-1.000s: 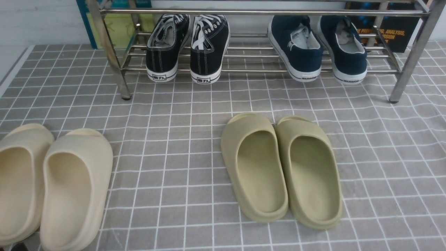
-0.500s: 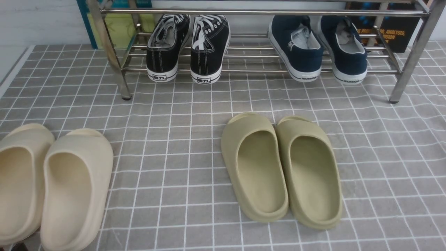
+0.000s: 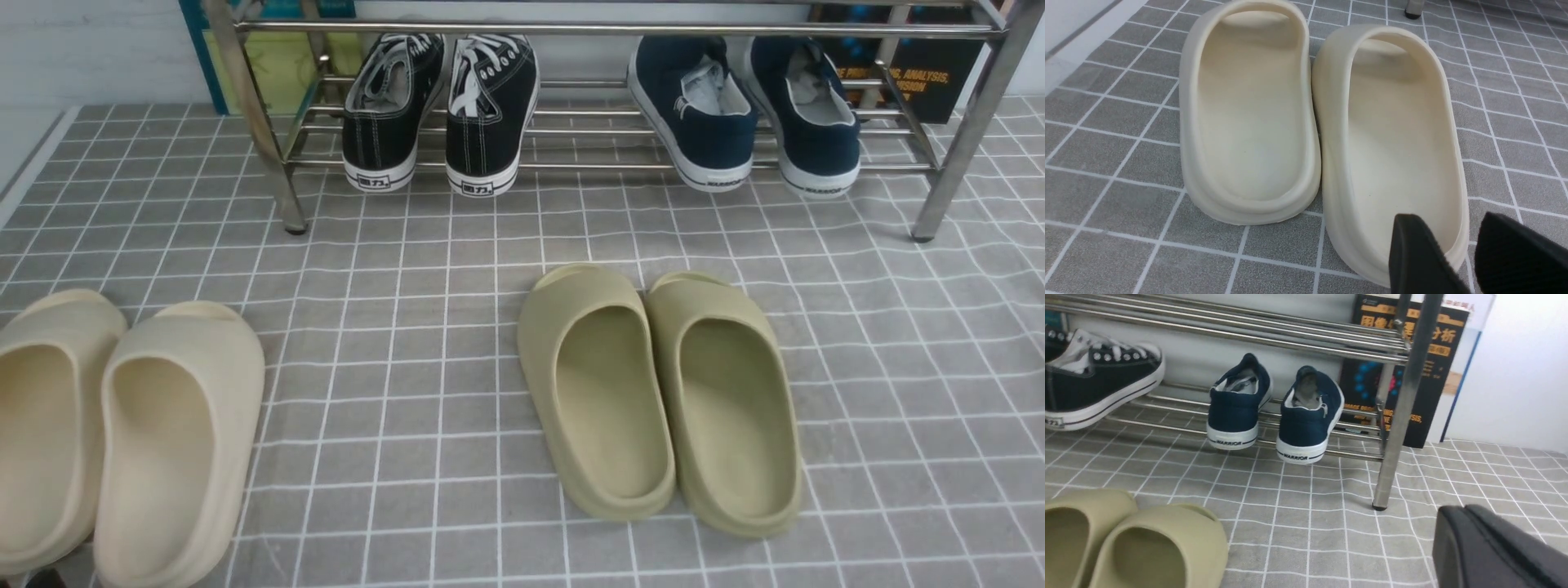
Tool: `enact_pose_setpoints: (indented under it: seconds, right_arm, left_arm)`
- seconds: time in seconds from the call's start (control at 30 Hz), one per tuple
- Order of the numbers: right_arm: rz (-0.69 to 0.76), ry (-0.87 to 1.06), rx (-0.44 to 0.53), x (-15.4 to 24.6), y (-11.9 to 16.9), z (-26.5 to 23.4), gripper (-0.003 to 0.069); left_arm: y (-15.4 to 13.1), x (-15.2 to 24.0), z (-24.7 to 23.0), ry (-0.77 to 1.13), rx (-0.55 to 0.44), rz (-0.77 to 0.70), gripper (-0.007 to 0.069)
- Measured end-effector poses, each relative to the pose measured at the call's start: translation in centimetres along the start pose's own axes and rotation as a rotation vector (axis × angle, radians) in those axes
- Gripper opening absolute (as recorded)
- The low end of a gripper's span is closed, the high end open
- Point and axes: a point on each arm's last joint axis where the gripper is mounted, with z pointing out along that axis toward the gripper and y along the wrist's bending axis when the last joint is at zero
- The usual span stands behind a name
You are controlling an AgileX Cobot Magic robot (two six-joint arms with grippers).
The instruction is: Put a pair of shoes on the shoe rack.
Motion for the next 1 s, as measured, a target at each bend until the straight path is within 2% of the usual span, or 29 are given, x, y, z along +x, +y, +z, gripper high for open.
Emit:
enact_pose_setpoints:
  seconds: [0.13,0.27,0.67,1.0]
  right_arm:
    - [0.071,-0.002,0.086,4.8,-0.4,-1.5,-0.0003]
    - [0.079,0.022,0.107,7.3,-0.4,-2.2,-0.0003]
    - [0.097,0.243,0.028,9.5,0.1,-2.8,-0.0003]
    - [0.104,0.281,0.026,9.7,0.2,-2.9,-0.0003]
  left_arm:
    - [0.0,0.0,0.0,0.000,0.000,0.000,0.0239]
    - [0.0,0.0,0.0,0.000,-0.001,0.000,0.0239]
    - [0.0,0.0,0.0,0.000,-0.001,0.000,0.0239]
    - [0.0,0.0,0.0,0.000,-0.001,0.000,0.0239]
